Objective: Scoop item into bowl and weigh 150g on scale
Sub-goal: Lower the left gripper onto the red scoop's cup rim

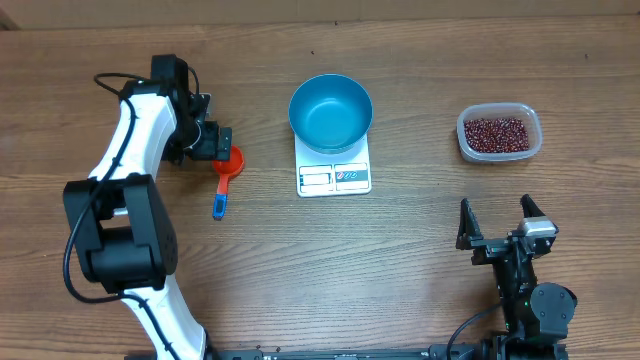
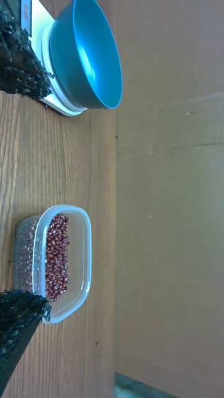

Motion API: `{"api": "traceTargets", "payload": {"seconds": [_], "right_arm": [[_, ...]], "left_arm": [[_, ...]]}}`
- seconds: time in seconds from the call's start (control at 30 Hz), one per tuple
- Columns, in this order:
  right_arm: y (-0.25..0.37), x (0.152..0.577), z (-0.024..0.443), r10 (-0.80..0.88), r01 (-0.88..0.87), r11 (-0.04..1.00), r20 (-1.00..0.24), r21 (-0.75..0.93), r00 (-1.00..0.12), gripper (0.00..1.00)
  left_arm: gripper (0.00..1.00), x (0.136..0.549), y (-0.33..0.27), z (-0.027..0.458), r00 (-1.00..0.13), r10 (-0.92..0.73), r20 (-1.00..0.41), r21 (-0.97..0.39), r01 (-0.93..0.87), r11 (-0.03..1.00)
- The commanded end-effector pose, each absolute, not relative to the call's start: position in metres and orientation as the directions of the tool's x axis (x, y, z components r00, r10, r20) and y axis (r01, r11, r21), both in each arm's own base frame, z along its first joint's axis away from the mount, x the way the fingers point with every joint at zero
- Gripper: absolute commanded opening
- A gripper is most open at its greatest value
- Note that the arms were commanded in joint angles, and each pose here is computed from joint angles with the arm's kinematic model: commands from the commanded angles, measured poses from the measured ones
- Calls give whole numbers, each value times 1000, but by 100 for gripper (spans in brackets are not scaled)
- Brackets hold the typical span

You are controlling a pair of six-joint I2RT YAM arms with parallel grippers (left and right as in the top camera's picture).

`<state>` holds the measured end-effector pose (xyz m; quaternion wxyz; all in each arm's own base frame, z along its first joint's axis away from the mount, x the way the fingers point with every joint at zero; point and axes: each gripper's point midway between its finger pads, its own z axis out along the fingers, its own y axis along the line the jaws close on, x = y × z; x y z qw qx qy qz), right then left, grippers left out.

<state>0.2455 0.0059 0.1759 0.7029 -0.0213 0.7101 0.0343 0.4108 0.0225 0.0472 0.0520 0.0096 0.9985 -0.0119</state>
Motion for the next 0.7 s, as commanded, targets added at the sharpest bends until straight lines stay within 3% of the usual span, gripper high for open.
{"api": "traceTargets", "payload": {"seconds": [0.0,0.53,0.57,0.63,0.67], "right_arm": [[8,246,173,17,-91,996,-1000,18,-11,100],[8,246,173,17,-91,996,-1000,18,-11,100],[8,246,173,17,-90,996,-1000,18,-11,100],[8,246,173,17,-90,996,-1000,18,-11,100],[8,246,173,17,-91,996,-1000,18,-11,100]], "left_arm": [[100,409,26,26,-998,34,-56,-20,36,999],[98,406,25,7,-999,35,-14,-25,36,999],[92,405,25,7,-999,35,-13,-25,36,999],[70,406,25,7,-999,35,-14,-25,36,999],[66,405,25,7,-999,35,-13,-25,36,999]]}}
